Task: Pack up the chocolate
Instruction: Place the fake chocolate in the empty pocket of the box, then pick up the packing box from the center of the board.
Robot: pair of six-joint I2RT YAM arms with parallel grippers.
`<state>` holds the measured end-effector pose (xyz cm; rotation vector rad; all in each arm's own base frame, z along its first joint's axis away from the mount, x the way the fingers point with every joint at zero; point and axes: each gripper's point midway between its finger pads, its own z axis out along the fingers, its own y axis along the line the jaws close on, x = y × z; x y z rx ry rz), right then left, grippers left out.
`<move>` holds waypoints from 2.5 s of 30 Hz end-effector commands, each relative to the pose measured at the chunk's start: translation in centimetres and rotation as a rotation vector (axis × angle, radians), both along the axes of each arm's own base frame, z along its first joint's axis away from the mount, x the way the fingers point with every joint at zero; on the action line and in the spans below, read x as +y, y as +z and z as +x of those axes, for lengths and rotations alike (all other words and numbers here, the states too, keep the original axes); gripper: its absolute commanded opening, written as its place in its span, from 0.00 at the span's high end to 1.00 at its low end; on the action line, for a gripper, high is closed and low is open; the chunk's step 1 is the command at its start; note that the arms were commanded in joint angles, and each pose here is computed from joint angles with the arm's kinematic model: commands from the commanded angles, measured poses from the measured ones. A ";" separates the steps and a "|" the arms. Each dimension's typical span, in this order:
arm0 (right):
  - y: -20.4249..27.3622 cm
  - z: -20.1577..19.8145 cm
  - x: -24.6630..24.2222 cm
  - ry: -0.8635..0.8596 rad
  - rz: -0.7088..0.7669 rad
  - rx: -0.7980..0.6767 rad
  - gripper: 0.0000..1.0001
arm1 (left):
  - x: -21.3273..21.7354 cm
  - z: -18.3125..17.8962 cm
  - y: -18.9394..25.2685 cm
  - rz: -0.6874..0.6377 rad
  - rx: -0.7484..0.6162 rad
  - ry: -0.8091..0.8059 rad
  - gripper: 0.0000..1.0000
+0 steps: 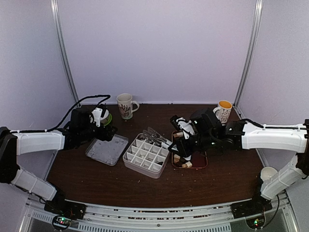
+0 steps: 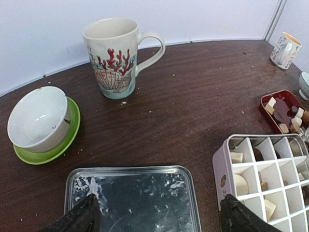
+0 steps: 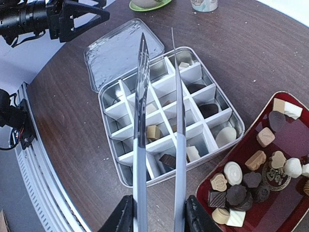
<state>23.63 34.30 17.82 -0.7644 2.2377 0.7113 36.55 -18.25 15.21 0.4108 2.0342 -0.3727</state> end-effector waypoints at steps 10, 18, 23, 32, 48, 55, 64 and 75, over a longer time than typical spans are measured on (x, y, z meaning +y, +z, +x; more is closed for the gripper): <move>2.1 3.7 -4.0 -0.174 0.093 -0.179 0.67 | -1.9 -4.9 0.6 -0.029 0.134 -0.110 0.16; 1.5 5.2 -5.4 -0.228 0.084 -0.297 0.67 | -2.3 -6.8 -0.8 -0.012 0.208 -0.117 0.16; 1.1 5.7 -5.5 -0.243 0.093 -0.332 0.67 | -3.0 -7.5 -1.3 0.003 0.247 -0.157 0.18; 0.4 5.5 -6.5 -0.269 0.114 -0.390 0.67 | -4.0 -7.6 -2.5 0.016 0.301 -0.176 0.20; 0.9 5.0 -7.0 -0.265 0.167 -0.440 0.67 | -6.4 -8.4 -3.7 -0.003 0.381 -0.251 0.32; 1.2 4.9 -7.2 -0.265 0.167 -0.448 0.67 | -7.8 -7.2 -4.7 0.005 0.413 -0.235 0.39; 1.1 4.9 -7.1 -0.257 0.159 -0.450 0.67 | -8.6 -5.0 -6.9 0.041 0.473 -0.173 0.53; 1.1 5.0 -7.0 -0.255 0.150 -0.450 0.67 | -9.1 -4.6 -8.6 0.129 0.519 -0.163 0.58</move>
